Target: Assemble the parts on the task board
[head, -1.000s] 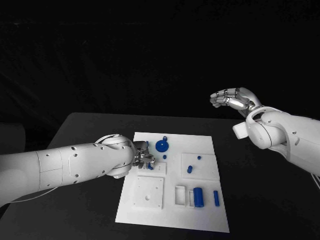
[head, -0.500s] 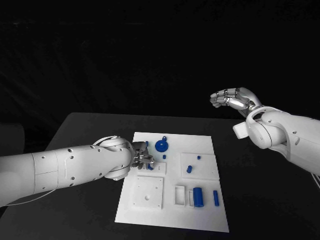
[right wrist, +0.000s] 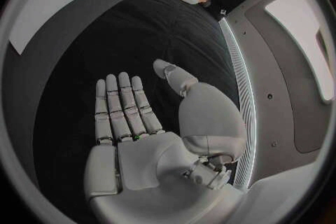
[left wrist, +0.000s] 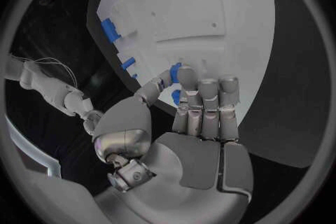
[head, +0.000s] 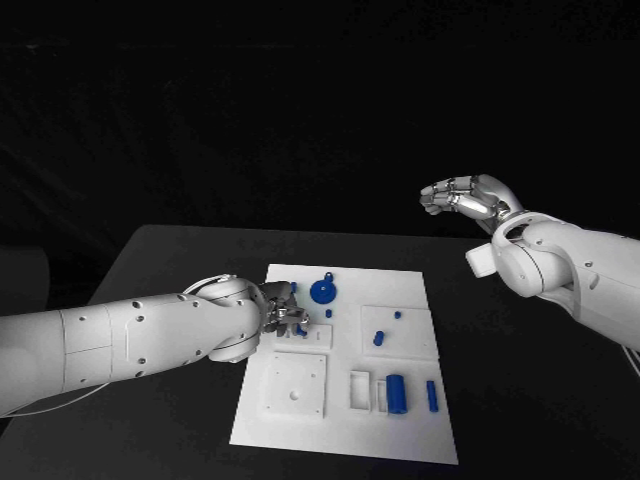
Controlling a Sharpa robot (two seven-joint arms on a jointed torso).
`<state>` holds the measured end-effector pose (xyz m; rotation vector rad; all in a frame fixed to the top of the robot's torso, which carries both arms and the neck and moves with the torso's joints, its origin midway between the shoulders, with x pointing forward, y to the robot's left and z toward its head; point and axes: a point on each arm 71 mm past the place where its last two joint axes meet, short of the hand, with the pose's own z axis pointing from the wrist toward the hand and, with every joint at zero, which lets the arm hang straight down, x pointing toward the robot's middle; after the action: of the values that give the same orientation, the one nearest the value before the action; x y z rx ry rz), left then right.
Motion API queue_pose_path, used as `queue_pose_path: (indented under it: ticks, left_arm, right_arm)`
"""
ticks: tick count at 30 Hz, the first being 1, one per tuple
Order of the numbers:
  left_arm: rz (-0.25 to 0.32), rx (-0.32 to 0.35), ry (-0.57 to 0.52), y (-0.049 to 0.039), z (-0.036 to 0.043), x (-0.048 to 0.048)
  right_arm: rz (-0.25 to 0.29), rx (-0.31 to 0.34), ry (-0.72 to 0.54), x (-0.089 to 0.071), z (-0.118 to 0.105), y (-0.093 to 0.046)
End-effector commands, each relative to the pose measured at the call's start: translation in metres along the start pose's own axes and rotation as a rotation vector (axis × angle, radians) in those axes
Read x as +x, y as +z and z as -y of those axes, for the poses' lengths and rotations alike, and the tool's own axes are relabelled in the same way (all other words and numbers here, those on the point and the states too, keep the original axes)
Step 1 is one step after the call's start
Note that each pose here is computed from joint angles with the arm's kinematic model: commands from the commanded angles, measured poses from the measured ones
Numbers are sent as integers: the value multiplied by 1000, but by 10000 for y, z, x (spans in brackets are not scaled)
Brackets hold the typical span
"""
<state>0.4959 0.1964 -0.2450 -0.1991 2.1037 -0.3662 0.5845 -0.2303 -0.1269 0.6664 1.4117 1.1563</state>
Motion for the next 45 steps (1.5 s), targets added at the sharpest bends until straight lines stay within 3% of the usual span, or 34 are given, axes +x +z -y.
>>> queue_pose_path:
  ticks: [1,6,28,45]
  left_arm:
    - [63,27,-2,-2,34,-37]
    - [88,33,-16,-1,21,-2]
    - [40,34,19,35,18,117]
    - [20,29,26,33,13,134]
  right_arm:
    - [-14,-5,2,4,-4,-1]
    - [-16,-4,2,0,-1,-2]
    - [-21,1,3,3,6,3]
    - [-28,2,5,17,9,8]
